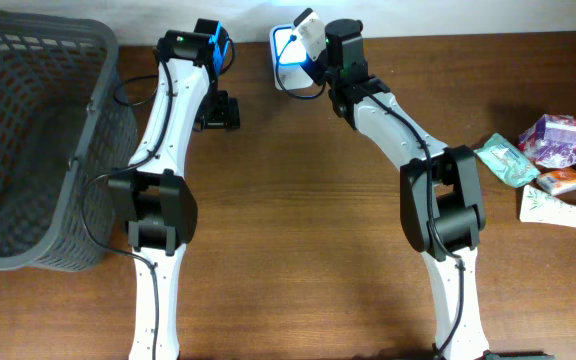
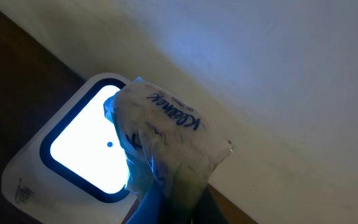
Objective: Scan the item barcode
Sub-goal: 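Hold the tissue pack against the lit scanner window, then carry the tissue pack to the far right pile and release it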
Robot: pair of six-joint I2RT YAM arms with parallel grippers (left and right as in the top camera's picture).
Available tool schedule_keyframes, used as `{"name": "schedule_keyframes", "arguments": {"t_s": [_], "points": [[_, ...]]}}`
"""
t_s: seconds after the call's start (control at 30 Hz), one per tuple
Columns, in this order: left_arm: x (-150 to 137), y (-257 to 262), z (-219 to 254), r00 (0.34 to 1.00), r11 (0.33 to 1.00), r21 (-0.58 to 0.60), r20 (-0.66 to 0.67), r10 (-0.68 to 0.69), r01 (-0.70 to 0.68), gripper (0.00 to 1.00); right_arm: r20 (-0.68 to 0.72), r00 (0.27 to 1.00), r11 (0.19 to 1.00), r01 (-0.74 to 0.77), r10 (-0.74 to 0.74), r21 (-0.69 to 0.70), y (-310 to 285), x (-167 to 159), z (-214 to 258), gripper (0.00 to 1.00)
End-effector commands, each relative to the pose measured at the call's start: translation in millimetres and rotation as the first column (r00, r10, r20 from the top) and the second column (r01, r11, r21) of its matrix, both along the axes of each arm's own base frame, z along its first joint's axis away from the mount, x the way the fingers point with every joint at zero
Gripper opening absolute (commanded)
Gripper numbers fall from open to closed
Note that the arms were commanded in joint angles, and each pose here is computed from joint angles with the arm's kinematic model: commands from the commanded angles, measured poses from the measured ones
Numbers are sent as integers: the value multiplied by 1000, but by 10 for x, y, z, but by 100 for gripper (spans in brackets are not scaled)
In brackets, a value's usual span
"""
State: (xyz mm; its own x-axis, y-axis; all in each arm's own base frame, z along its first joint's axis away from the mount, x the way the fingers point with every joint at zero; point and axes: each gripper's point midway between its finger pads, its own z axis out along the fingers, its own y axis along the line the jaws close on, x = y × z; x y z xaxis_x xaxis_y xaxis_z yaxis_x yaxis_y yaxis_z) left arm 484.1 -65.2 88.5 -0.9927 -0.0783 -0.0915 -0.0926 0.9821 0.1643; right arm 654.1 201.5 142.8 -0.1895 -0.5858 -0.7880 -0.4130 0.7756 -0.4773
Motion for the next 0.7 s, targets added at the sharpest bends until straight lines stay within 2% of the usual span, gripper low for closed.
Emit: {"name": "schedule_keyframes", "arguments": {"t_s": [0.0, 0.13, 0.3, 0.37, 0.43, 0.47, 0.5, 0.53, 0.63, 0.67], "points": [[0, 35, 58, 1000, 1000, 4, 12, 15, -15, 99, 22, 1000, 1000, 11, -11, 2, 6, 36, 80, 4], [0, 35, 58, 1000, 1000, 4, 12, 15, -15, 99, 63, 997, 999, 52, -53, 9, -67, 46, 346, 4], [0, 35, 58, 1000, 1000, 4, 12, 15, -15, 99, 169, 970, 985, 170, -173, 31, -333, -32, 1139, 4], [1, 34, 58, 1000, 1000, 4, 13, 15, -15, 99, 167, 936, 946, 285, -310, 155, -675, -131, 1534, 4], [0, 35, 58, 1000, 1000, 4, 12, 15, -15, 99, 96, 905, 888, 378, -414, 262, -1100, -262, 1742, 4], [0, 35, 58, 1000, 1000, 4, 12, 15, -15, 99, -23, 857, 812, 496, -515, 307, -1627, -451, 1749, 4], [1, 34, 58, 1000, 1000, 4, 13, 15, -15, 99, -72, 831, 782, 546, -552, 301, -1854, -537, 1708, 4], [0, 35, 58, 1000, 1000, 4, 12, 15, -15, 99, -177, 764, 712, 644, -621, 279, -2265, -725, 1554, 4], [0, 35, 58, 1000, 1000, 4, 12, 15, -15, 99, -433, 537, 531, 835, -724, 148, -3037, -1324, 1030, 4], [0, 35, 58, 1000, 1000, 4, 12, 15, -15, 99, -533, 412, 471, 882, -739, 28, -3320, -1697, 780, 4]]}}
